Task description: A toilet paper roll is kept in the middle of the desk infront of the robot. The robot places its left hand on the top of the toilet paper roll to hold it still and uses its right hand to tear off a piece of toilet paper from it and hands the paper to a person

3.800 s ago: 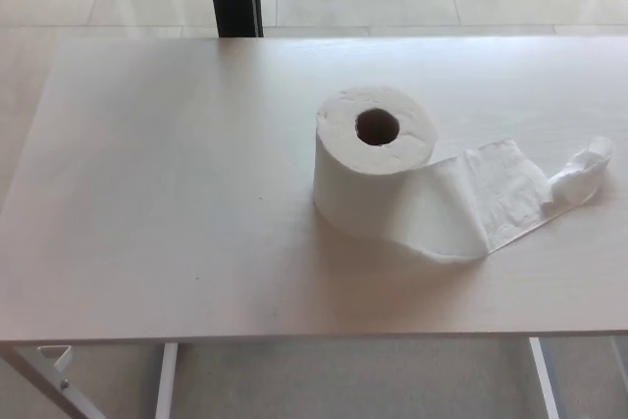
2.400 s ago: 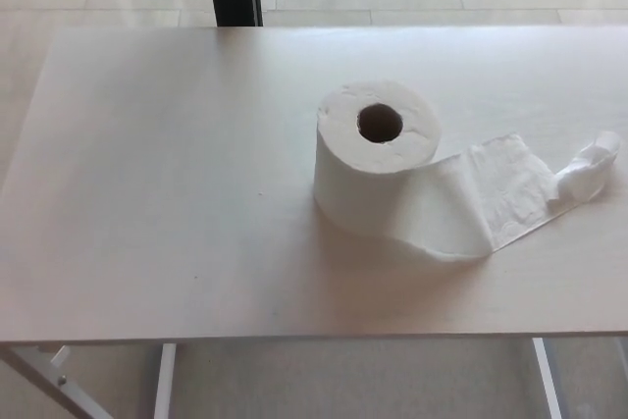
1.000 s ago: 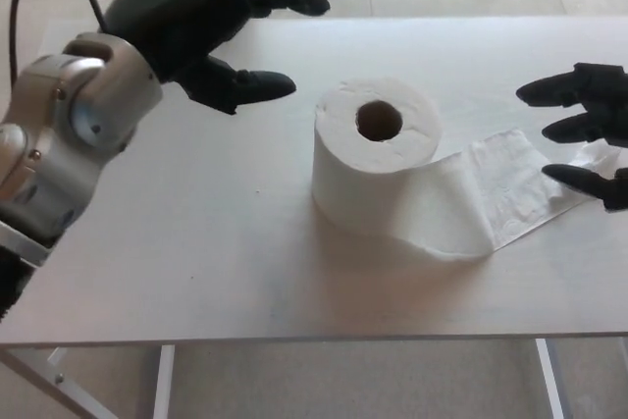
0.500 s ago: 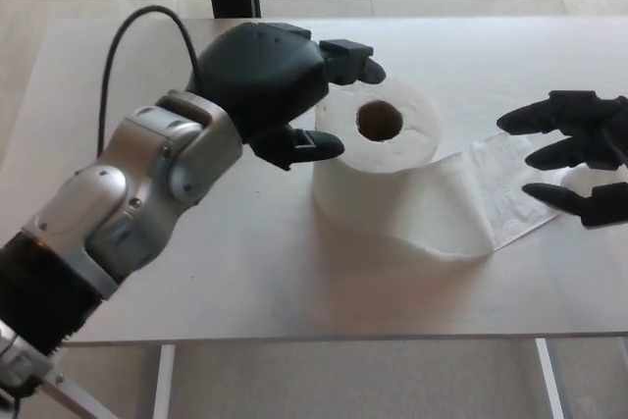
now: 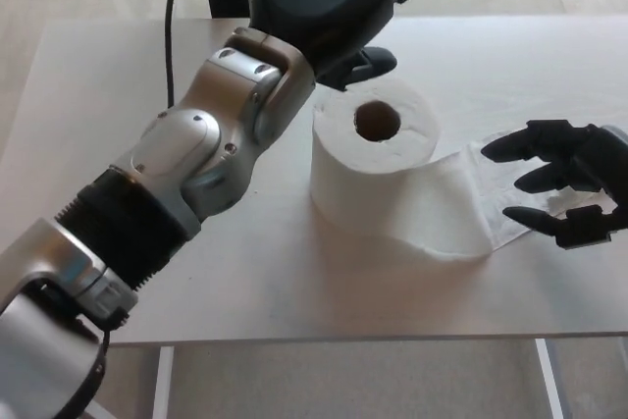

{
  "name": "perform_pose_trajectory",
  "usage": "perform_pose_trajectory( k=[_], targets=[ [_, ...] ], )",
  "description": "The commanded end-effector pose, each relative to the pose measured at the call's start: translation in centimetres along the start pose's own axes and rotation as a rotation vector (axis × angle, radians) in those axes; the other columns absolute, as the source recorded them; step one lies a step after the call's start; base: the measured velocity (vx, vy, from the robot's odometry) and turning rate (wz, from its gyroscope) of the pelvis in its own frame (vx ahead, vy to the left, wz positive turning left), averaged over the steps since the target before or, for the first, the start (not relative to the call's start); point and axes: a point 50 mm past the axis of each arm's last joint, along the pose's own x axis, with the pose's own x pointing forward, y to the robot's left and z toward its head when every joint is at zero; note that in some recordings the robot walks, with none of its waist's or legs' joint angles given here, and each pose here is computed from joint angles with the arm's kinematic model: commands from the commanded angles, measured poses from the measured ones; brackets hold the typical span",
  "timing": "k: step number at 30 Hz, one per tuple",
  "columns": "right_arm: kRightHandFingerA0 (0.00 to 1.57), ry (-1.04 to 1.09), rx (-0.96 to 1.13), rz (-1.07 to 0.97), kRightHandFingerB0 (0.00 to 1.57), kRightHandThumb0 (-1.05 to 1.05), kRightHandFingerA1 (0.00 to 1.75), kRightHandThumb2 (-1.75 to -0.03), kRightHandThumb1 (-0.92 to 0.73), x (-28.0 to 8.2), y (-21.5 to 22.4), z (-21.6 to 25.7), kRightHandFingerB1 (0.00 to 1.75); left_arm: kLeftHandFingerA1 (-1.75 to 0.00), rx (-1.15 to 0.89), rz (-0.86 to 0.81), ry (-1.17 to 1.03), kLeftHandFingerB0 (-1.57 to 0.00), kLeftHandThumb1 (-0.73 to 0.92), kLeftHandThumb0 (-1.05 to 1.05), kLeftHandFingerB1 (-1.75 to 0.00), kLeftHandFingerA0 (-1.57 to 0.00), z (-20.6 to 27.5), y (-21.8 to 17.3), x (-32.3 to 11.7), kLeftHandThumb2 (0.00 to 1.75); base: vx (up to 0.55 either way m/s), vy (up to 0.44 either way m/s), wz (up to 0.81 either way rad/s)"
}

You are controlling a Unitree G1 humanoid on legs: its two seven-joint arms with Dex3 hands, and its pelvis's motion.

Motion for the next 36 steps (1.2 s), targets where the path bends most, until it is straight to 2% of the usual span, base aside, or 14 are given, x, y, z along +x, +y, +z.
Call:
perform_pose_trajectory(
  k=[1, 12, 16, 17, 18, 19, 20, 21, 23, 26, 29, 30, 31, 36],
  targets=[
    [0.55, -0.028, -0.107, -0.056, 0.51, -0.43, 0.52, -0.56, -0.61, 0.1, 0.4, 0.5, 0.40, -0.50, 0.269, 0.126, -0.012, -0.36, 0.67, -0.52, -0.38, -0.33, -0.6, -0.7, -0.6, 0.60, 0.00, 0.000, 0.00],
    [0.46, -0.037, -0.113, -0.064, 0.47, -0.45, 0.57, -0.57, -0.60, 0.5, 0.6, 1.0, 0.41, -0.47, 0.041, 0.011, 0.181, -0.28, 0.73, -0.52, -0.39, -0.25, -1.3, -5.4, -2.7, 0.61, 0.00, 0.000, 0.00],
    [0.31, 0.008, -0.114, -0.054, 0.43, -0.49, 0.53, -0.57, -0.61, 0.8, 0.7, 1.2, 0.37, -0.46, -0.119, 0.031, 0.281, -0.38, 0.62, -0.47, -0.41, -0.33, -0.8, -7.3, -4.1, 0.58, 0.00, 0.000, 0.00],
    [0.25, 0.021, -0.115, -0.051, 0.34, -0.55, 0.57, -0.81, -0.48, 0.9, 0.6, 1.3, 0.48, -0.47, -0.181, 0.047, 0.339, -0.39, 0.63, -0.46, -0.40, -0.34, -0.7, -7.8, -4.4, 0.59, 0.00, 0.000, 0.00],
    [0.25, 0.025, -0.116, -0.050, 0.34, -0.55, 0.57, -0.81, -0.48, 0.9, 0.6, 1.3, 0.48, -0.47, -0.190, 0.048, 0.354, -0.39, 0.63, -0.46, -0.40, -0.34, -0.7, -8.0, -4.4, 0.59, 0.00, 0.000, 0.00],
    [0.26, 0.033, -0.122, -0.051, 0.38, -0.50, 0.50, -0.58, -0.60, 0.9, 0.5, 1.4, 0.35, -0.46, -0.226, 0.050, 0.377, -0.39, 0.64, -0.41, -0.41, -0.33, -0.6, -8.3, -4.6, 0.59, 0.00, 0.000, 0.00],
    [0.26, 0.043, -0.130, -0.052, 0.38, -0.50, 0.50, -0.58, -0.60, 0.9, 0.5, 1.4, 0.35, -0.46, -0.269, 0.051, 0.404, -0.39, 0.64, -0.41, -0.41, -0.33, -0.4, -8.7, -4.8, 0.59, 0.00, 0.000, 0.00],
    [0.20, 0.052, -0.130, -0.049, 0.29, -0.56, 0.54, -0.79, -0.47, 0.9, 0.6, 1.5, 0.45, -0.46, -0.283, 0.047, 0.421, -0.38, 0.66, -0.41, -0.41, -0.32, -0.2, -9.0, -4.9, 0.59, 0.00, 0.000, 0.00],
    [0.19, 0.055, -0.140, -0.046, 0.28, -0.58, 0.54, -0.79, -0.47, 1.0, 0.5, 1.7, 0.45, -0.45, -0.289, 0.048, 0.441, -0.38, 0.66, -0.40, -0.41, -0.32, 0.0, -9.2, -5.0, 0.59, 0.00, 0.000, 0.00],
    [0.03, 0.101, -0.165, -0.021, 0.19, -0.69, 0.44, -0.80, -0.45, 1.2, 0.4, 2.0, 0.43, -0.43, -0.342, 0.063, 0.459, -0.38, 0.67, -0.42, -0.40, -0.34, 1.1, -9.8, -4.8, 0.60, 0.00, 0.000, 0.00],
    [0.02, 0.124, -0.163, -0.011, 0.16, -0.72, 0.36, -0.80, -0.44, 1.4, 0.2, 2.1, 0.42, -0.44, -0.330, 0.088, 0.443, -0.38, 0.67, -0.43, -0.40, -0.36, 1.5, -9.8, -4.5, 0.60, 0.00, 0.000, 0.00],
    [0.02, 0.134, -0.149, 0.005, 0.20, -0.65, 0.34, -0.58, -0.54, 1.4, 0.2, 2.1, 0.29, -0.44, -0.315, 0.089, 0.434, -0.37, 0.66, -0.44, -0.40, -0.36, 1.7, -9.9, -4.4, 0.60, 0.00, 0.000, 0.00],
    [0.00, 0.149, -0.149, 0.019, 0.11, -0.68, 0.35, -0.80, -0.42, 1.5, 0.2, 2.2, 0.40, -0.44, -0.298, 0.087, 0.426, -0.36, 0.66, -0.46, -0.40, -0.36, 1.9, -9.8, -4.3, 0.59, 0.00, 0.000, 0.00],
    [0.00, 0.229, -0.248, 0.110, 0.09, -0.70, 0.32, -0.79, -0.40, 1.8, 0.4, 1.9, 0.31, -0.50, -0.180, 0.089, 0.361, -0.36, 0.66, -0.38, -0.40, -0.35, 2.3, -9.8, -3.8, 0.59, 0.00, 0.000, 0.00]
  ],
)
